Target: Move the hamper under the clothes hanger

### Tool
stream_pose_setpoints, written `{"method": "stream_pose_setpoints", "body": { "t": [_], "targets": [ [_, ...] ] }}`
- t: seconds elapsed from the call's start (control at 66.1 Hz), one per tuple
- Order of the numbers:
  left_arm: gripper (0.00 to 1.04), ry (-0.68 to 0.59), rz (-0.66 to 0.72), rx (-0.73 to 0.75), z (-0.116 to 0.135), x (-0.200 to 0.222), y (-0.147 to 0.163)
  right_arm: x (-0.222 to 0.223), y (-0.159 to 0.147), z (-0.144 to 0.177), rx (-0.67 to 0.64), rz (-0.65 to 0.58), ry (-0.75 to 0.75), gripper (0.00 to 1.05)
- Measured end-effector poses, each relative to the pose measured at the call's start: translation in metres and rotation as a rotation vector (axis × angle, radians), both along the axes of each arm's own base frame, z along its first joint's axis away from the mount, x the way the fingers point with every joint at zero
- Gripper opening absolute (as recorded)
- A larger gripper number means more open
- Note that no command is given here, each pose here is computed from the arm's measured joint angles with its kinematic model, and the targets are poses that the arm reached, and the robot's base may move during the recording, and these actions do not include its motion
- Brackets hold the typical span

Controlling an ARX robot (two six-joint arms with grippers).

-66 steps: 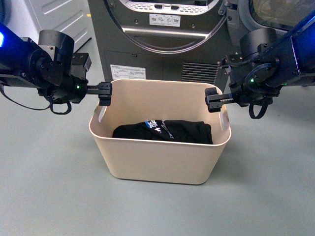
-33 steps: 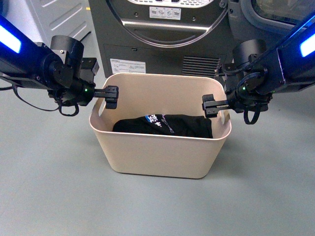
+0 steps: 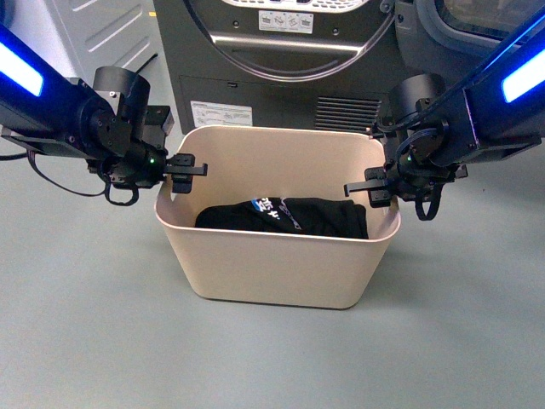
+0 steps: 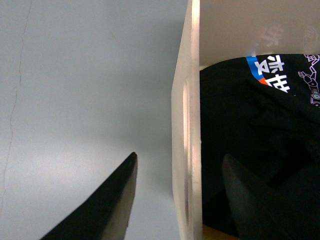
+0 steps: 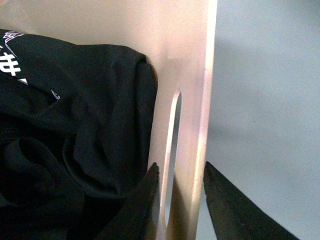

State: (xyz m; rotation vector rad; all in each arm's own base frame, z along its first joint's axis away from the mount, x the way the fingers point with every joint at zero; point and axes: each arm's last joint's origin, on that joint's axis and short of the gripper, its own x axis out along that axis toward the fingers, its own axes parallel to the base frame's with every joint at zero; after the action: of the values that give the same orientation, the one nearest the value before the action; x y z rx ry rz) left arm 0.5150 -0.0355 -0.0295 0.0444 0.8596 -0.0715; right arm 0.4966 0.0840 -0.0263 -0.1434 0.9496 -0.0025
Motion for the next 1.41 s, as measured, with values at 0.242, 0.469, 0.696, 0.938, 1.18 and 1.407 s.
{"method": "stream_pose_setpoints", "body": {
  "t": [0.242, 0.469, 0.696, 0.938, 1.18, 1.407],
  "targets": [
    [0.15, 0.014, 0.015, 0.008, -0.003, -0.004, 0.000, -0.001, 0.006, 0.001, 0.014, -0.019, -0.007, 0.03],
    [0.04, 0.014, 0.037, 0.003, 0.006, -0.011, -0.002, -0.007, 0.006, 0.003, 0.033, -0.027, -0.002, 0.03],
    [0.04, -0.018, 0.052, 0.006, 0.031, -0.016, 0.001, -0.016, 0.009, 0.019, 0.055, -0.014, -0.015, 0.03],
    [0.04, -0.094, 0.069, 0.008, 0.081, -0.025, 0.003, -0.026, 0.008, 0.061, 0.099, -0.010, -0.093, 0.03],
    [0.04, -0.140, 0.037, 0.026, 0.113, -0.071, -0.019, -0.073, -0.001, 0.095, 0.127, 0.026, -0.154, 0.03],
    [0.04, -0.155, 0.007, 0.033, 0.125, -0.112, -0.033, -0.127, -0.014, 0.116, 0.153, 0.057, -0.193, 0.03]
  ]
}}
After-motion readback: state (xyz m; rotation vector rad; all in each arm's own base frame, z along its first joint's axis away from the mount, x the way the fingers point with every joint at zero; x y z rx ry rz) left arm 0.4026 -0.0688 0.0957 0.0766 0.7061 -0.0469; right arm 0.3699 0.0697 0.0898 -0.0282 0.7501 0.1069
